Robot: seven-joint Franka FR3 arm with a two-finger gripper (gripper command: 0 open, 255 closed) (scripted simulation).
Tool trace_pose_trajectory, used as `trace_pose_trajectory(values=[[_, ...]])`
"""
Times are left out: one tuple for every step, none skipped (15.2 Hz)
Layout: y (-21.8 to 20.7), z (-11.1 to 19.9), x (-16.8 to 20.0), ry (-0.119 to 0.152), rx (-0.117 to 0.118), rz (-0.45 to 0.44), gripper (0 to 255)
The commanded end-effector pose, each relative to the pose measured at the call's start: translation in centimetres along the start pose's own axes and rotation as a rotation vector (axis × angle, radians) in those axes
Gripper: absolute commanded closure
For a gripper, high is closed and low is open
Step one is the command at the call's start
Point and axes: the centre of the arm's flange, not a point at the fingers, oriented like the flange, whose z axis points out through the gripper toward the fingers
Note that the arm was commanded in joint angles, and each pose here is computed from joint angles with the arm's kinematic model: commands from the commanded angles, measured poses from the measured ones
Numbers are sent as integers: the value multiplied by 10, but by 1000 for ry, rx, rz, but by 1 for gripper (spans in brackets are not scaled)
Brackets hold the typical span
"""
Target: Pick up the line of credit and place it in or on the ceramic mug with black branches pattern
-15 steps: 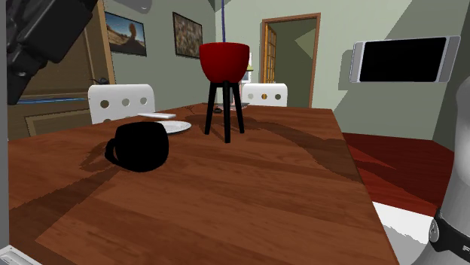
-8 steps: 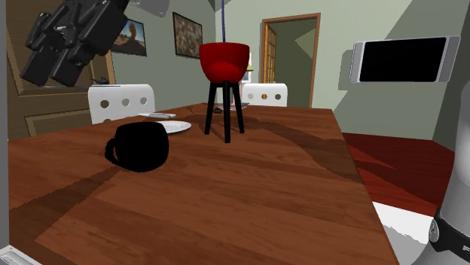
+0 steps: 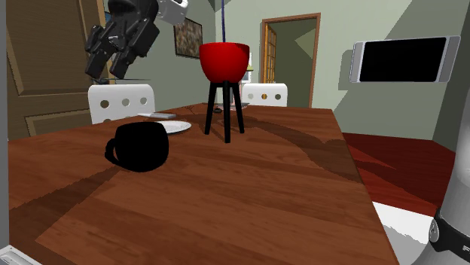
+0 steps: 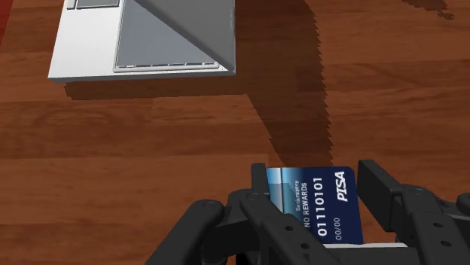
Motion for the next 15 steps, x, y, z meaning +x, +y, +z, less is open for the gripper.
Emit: trace_pose_trajectory(values=[[-2, 2, 11, 0, -1, -1, 255], [-1, 6, 14, 0, -1, -1, 255], [-1, 11, 17, 0, -1, -1, 255], [-1, 15, 20, 0, -1, -1, 255], [-1, 20, 23, 0, -1, -1, 255], [-1, 24, 26, 0, -1, -1, 255], [-1, 28, 28, 0, -1, -1, 255], [-1, 33, 31, 0, -1, -1, 255], [-1, 37, 34, 0, -1, -1, 255], [-1, 42, 37, 0, -1, -1, 255], [-1, 46, 40, 0, -1, -1, 255], [-1, 50, 43, 0, -1, -1, 255], [-1, 55, 46, 0, -1, -1, 255], [-1, 59, 49, 0, -1, -1, 255], [-1, 64, 52, 0, -1, -1, 255]])
